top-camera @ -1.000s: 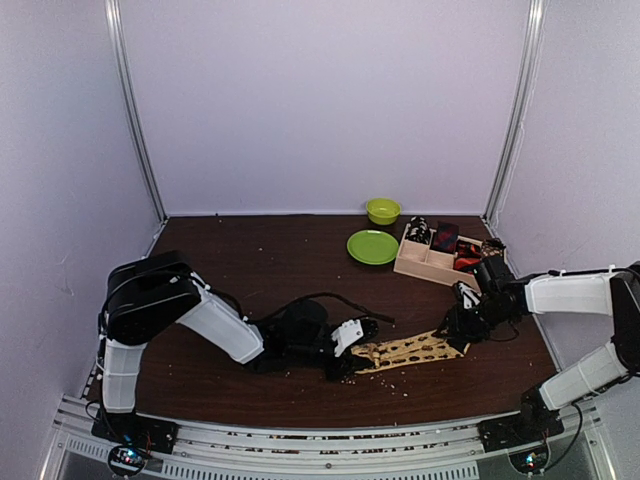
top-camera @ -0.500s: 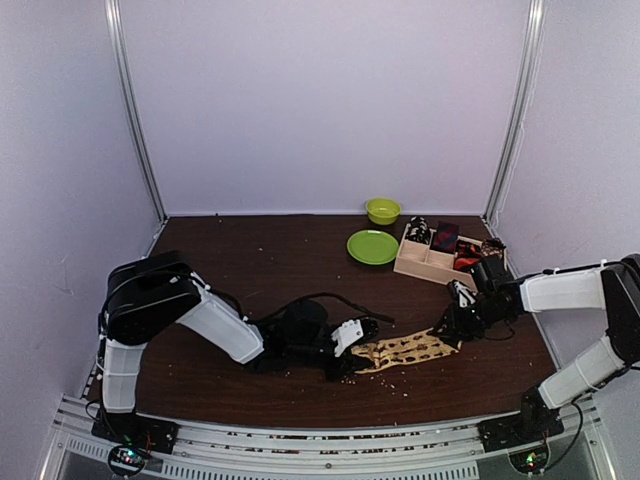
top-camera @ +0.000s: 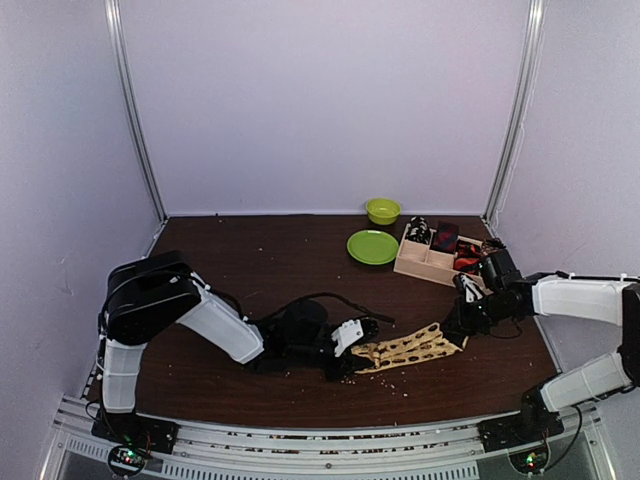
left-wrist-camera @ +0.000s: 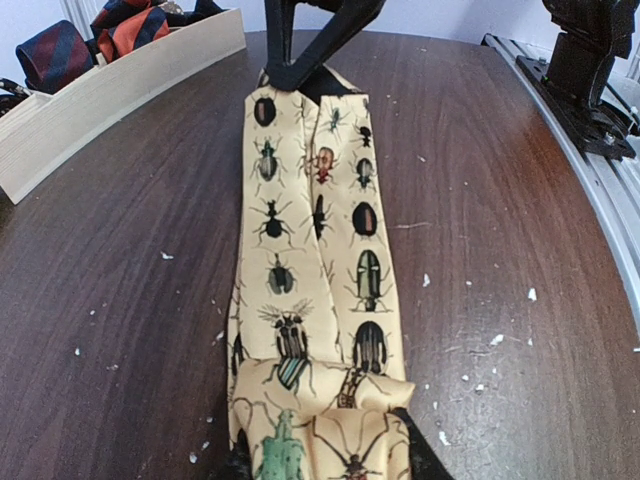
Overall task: Roll the ties
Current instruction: Roll the tie at the center of the board.
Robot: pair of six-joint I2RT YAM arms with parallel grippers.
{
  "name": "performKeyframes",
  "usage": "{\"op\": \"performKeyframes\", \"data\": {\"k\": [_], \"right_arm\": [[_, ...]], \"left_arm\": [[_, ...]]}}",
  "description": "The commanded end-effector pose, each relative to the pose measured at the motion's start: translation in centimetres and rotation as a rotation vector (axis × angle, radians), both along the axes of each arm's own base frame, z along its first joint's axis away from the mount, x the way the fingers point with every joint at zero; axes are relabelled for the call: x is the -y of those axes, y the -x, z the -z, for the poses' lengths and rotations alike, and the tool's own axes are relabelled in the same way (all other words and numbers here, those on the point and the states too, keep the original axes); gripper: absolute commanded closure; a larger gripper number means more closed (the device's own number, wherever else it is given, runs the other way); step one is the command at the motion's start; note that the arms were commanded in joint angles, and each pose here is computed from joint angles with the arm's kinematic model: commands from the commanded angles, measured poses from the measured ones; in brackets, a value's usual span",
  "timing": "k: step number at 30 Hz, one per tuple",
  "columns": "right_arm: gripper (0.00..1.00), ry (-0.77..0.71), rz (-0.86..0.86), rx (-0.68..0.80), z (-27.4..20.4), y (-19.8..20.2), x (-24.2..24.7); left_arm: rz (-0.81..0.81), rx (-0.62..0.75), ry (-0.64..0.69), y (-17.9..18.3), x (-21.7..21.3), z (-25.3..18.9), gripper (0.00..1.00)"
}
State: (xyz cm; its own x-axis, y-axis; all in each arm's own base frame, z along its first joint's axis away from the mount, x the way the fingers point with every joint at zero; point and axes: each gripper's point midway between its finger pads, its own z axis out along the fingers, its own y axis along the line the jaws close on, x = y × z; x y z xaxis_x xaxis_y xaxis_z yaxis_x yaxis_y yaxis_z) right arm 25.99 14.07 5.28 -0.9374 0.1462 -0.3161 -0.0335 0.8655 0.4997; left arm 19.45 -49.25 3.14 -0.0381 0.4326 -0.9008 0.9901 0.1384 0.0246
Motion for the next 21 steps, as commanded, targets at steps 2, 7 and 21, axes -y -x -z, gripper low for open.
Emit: {"op": "performKeyframes", "data": {"k": [2, 7, 21], "right_arm": [[1.0, 0.016, 0.039, 0.047, -2.6, 0.0, 0.8], [1.0, 0.038, 0.031, -0.001, -1.4, 0.4, 1.0], [0.96, 0.084, 0.09, -0.059, 0.1, 1.3, 2.4]], "left_arm": [[-0.003, -0.053, -0.156, 0.8, -2.0, 4.3, 0.72], [-0.002, -0.054, -0.157, 0.9, -2.0, 4.4, 0.72], [-0.007, -0.052, -0.158, 0.8, -2.1, 4.3, 0.72]]}}
